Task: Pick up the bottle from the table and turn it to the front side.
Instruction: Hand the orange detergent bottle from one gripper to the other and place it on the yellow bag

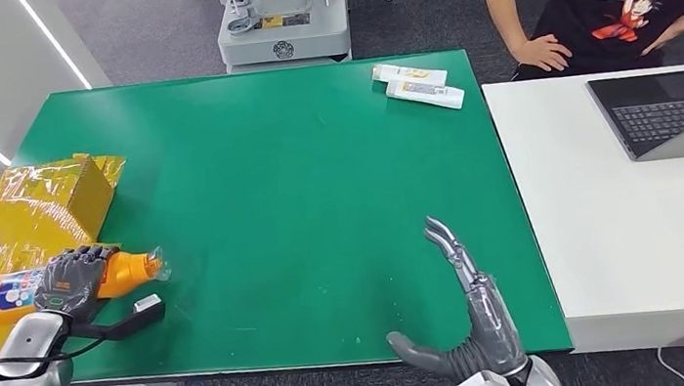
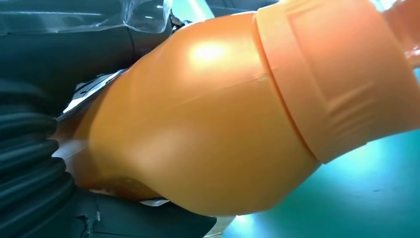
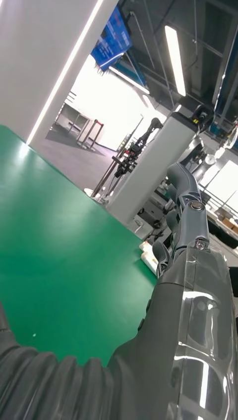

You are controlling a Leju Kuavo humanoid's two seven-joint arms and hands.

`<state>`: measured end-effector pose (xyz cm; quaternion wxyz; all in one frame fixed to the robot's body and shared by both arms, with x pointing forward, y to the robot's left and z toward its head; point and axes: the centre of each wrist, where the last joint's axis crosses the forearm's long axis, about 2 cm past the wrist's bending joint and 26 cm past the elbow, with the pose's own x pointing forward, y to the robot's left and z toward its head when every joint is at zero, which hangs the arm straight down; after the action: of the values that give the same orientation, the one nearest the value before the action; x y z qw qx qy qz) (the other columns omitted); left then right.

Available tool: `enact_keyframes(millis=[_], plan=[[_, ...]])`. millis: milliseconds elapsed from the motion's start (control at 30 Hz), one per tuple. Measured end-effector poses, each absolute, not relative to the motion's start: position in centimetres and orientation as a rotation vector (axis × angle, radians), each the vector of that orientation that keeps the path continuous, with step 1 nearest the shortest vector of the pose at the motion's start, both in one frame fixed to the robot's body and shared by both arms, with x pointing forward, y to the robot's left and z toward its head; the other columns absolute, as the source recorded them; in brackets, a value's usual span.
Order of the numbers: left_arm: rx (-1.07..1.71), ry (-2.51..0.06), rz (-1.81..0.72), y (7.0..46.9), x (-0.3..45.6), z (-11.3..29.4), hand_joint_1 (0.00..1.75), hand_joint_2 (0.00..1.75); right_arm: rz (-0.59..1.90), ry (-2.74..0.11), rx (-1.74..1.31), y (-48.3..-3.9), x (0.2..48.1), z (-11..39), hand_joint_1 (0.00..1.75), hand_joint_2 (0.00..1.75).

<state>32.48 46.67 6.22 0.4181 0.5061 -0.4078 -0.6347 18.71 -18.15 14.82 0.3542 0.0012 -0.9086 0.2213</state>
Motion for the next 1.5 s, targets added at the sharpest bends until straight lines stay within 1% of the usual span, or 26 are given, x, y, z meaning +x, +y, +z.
enact_keyframes(millis=[167,200,300,333,1167,1300,1500], plan=[[1.263,-1.029,-1.590,46.2,32.5,6.0,1.75,1.75,0.577,-2.341,0.004,-18.4,18.3,14.6,0.00,1.75],[1.263,-1.030,-1.587,46.2,32.5,6.0,1.64,1.75,0.579,-2.340,0.006,-18.4,18.3,14.6,0.00,1.75],[1.266,-1.022,-1.576,46.0,32.4,5.8,0.34,1.75,0.591,-2.337,0.018,-18.4,18.3,14.6,0.00,1.75],[1.268,-1.017,-1.575,45.9,32.3,5.7,0.00,1.75,0.595,-2.336,0.025,-18.4,18.3,14.6,0.00,1.75],[1.303,-1.040,-1.512,46.3,30.2,4.2,0.00,1.75,0.580,-2.326,0.047,-19.1,17.9,14.0,0.00,1.75],[1.312,-1.149,-1.433,46.0,29.4,3.9,0.00,1.75,0.547,-2.339,0.045,-19.2,17.7,13.9,0.00,1.75],[1.315,-1.450,-1.276,44.6,28.6,4.9,0.00,1.75,0.480,-2.366,0.028,-19.3,17.7,13.5,0.00,1.75]])
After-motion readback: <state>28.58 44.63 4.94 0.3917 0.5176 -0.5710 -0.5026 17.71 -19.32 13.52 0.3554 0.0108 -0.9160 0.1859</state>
